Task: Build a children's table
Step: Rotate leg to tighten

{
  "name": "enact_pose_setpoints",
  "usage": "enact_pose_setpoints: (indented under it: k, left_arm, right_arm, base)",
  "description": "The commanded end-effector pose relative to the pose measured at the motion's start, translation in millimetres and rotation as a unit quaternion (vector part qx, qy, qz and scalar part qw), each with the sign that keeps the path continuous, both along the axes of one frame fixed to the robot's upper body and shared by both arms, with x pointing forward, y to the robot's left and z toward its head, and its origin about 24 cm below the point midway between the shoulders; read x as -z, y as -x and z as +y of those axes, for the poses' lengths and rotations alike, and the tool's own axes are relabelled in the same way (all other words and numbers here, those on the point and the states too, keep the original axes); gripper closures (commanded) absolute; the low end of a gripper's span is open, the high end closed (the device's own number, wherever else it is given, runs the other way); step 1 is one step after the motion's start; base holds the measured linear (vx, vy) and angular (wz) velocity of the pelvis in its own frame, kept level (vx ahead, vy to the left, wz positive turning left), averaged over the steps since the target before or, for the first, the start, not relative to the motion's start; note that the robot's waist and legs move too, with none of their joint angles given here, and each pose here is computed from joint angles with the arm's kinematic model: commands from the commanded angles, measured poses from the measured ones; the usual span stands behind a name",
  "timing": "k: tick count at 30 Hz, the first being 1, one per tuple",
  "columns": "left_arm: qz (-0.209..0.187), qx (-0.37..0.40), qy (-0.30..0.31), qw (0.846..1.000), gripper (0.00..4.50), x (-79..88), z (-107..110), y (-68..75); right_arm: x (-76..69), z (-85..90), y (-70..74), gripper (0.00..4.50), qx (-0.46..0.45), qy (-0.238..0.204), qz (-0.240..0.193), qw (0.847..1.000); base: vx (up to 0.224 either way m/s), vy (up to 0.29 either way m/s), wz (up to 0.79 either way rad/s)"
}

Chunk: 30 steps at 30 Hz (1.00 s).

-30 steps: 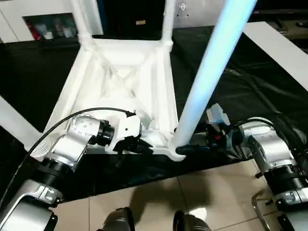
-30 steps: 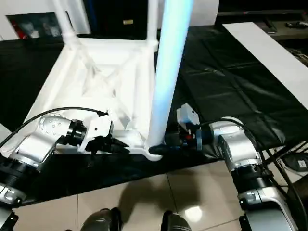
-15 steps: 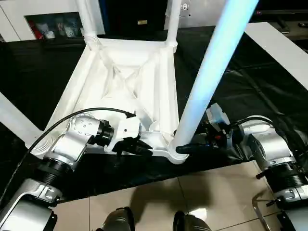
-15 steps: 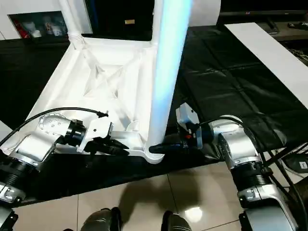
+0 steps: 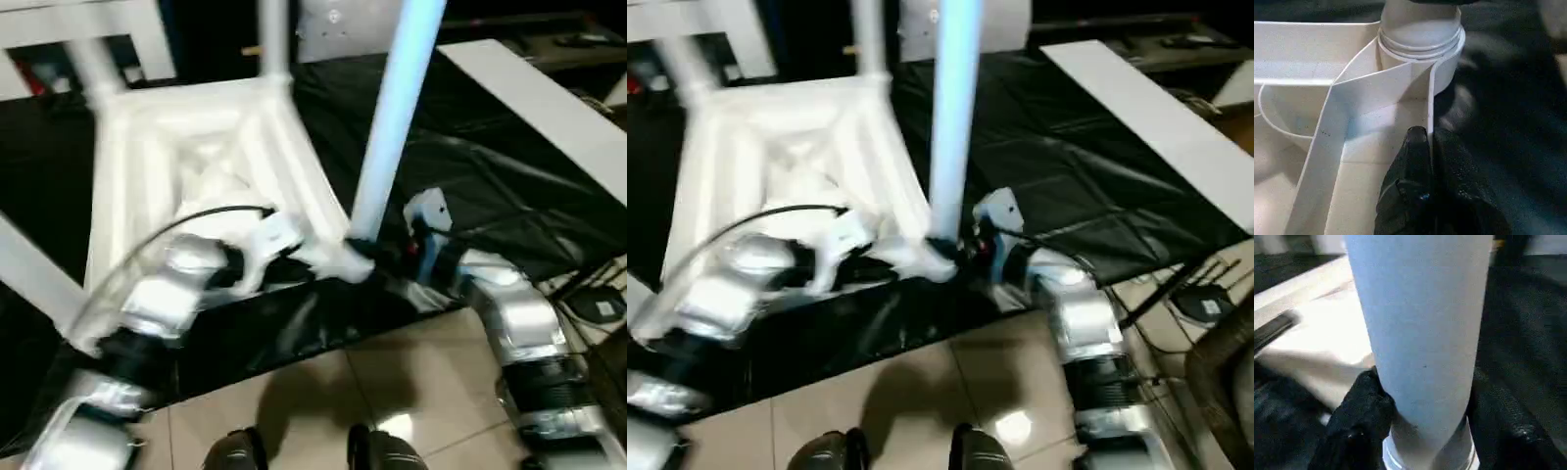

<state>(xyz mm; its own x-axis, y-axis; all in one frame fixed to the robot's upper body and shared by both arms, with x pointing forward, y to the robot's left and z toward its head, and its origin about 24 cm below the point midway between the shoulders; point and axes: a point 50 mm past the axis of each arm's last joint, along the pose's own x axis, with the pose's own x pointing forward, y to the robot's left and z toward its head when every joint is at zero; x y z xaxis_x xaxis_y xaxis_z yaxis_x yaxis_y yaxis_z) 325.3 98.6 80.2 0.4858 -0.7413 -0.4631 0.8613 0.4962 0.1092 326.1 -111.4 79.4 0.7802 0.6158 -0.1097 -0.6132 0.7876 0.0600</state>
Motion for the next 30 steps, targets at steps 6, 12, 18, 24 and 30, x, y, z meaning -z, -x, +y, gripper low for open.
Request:
enact_pose_setpoints:
  k: [6, 12, 18, 24, 30]
  left_arm:
    - [-0.086, -0.072, 0.039, 0.993, 4.50, -33.6, -48, -14.6]
    - [-0.095, -0.059, 0.020, 0.994, 4.50, -32.7, -38, -14.1]
    - [-0.093, 0.005, 0.000, 0.996, 4.50, -25.0, -14, -6.9]
    - [-0.080, 0.103, -0.001, 0.991, 4.50, -20.0, 2, 7.3]
    - [-0.065, 0.188, -0.010, 0.980, 4.50, -18.1, 14, 17.1]
  right_arm:
    - [8.2, 68.9, 6.3, 1.86, 0.006, -0.056, 0.045, 0.997]
    - [7.5, 58.7, 8.4, 1.34, -0.004, -0.054, 0.029, 0.998]
    - [5.1, 13.7, 8.8, 0.90, -0.043, -0.013, -0.019, 0.999]
    - [-10.6, -22.3, 10.9, 0.40, -0.149, 0.028, -0.047, 0.987]
    - [-16.5, -36.9, 14.1, 0.04, -0.226, 0.065, -0.047, 0.971]
  base:
    - [0.000, 0.000, 0.00]
    - [0.000, 0.000, 0.00]
    - [0.000, 0.000, 0.00]
    - [0.000, 0.000, 0.00]
    - [0.009, -0.008, 0.02]
